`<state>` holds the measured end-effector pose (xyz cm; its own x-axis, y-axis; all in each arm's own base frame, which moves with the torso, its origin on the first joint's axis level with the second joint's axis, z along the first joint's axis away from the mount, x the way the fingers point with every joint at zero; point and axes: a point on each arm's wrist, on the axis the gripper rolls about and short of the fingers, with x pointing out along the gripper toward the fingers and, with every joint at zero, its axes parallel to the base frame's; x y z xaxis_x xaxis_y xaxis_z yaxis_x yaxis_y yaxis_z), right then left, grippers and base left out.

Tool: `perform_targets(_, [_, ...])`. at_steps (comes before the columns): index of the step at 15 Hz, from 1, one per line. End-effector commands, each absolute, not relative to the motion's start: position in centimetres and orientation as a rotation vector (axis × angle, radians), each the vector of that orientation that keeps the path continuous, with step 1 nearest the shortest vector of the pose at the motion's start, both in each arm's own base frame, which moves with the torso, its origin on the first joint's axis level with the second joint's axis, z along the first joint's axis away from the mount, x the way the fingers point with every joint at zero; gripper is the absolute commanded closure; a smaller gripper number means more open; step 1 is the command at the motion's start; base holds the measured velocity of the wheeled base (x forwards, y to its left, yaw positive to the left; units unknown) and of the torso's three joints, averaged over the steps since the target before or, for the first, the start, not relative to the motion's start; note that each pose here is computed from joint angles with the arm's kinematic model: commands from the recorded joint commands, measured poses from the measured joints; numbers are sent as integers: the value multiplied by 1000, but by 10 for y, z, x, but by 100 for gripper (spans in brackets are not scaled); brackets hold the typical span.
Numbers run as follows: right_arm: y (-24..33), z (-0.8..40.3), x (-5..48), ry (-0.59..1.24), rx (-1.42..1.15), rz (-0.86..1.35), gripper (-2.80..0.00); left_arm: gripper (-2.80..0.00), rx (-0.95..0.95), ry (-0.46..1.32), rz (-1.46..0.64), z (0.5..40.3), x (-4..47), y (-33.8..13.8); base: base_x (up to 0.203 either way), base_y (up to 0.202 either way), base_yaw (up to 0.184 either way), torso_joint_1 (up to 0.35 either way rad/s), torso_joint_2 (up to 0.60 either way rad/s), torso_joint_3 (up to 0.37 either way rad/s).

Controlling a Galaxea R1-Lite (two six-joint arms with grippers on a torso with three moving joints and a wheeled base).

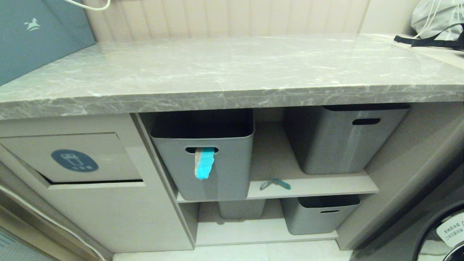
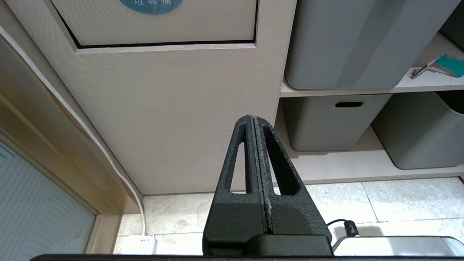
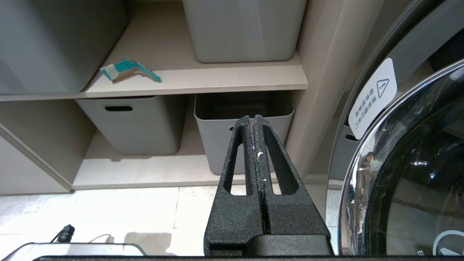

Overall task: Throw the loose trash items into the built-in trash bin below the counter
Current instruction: Pick up the garbage

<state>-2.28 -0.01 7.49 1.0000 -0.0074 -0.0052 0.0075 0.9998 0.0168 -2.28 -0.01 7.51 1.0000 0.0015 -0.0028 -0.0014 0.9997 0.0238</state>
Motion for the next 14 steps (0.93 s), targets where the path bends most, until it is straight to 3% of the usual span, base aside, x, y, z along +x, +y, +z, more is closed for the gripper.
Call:
perform_targets(1, [0, 75, -23, 6, 16, -8, 0, 0, 26, 3, 1, 75, -23, 0, 0, 0, 0, 0, 0, 0])
perform_targets(6, [0, 75, -23, 5, 17, -8, 0, 0, 70, 7, -15, 75, -23, 0, 0, 0, 0, 0, 0, 0])
perform_targets(9, [0, 75, -23, 5, 17, -8, 0, 0, 254, -5, -64, 75, -23, -1, 0, 0, 0, 0, 0, 0])
perform_targets(11, [0, 75, -23, 5, 17, -8, 0, 0, 253, -7, -69, 76, -23, -2, 0, 0, 0, 0, 0, 0])
perform_targets(14, [0, 75, -23, 6, 17, -8, 0, 0, 246, 116, -87, 78, -13, -2, 0, 0, 0, 0, 0, 0])
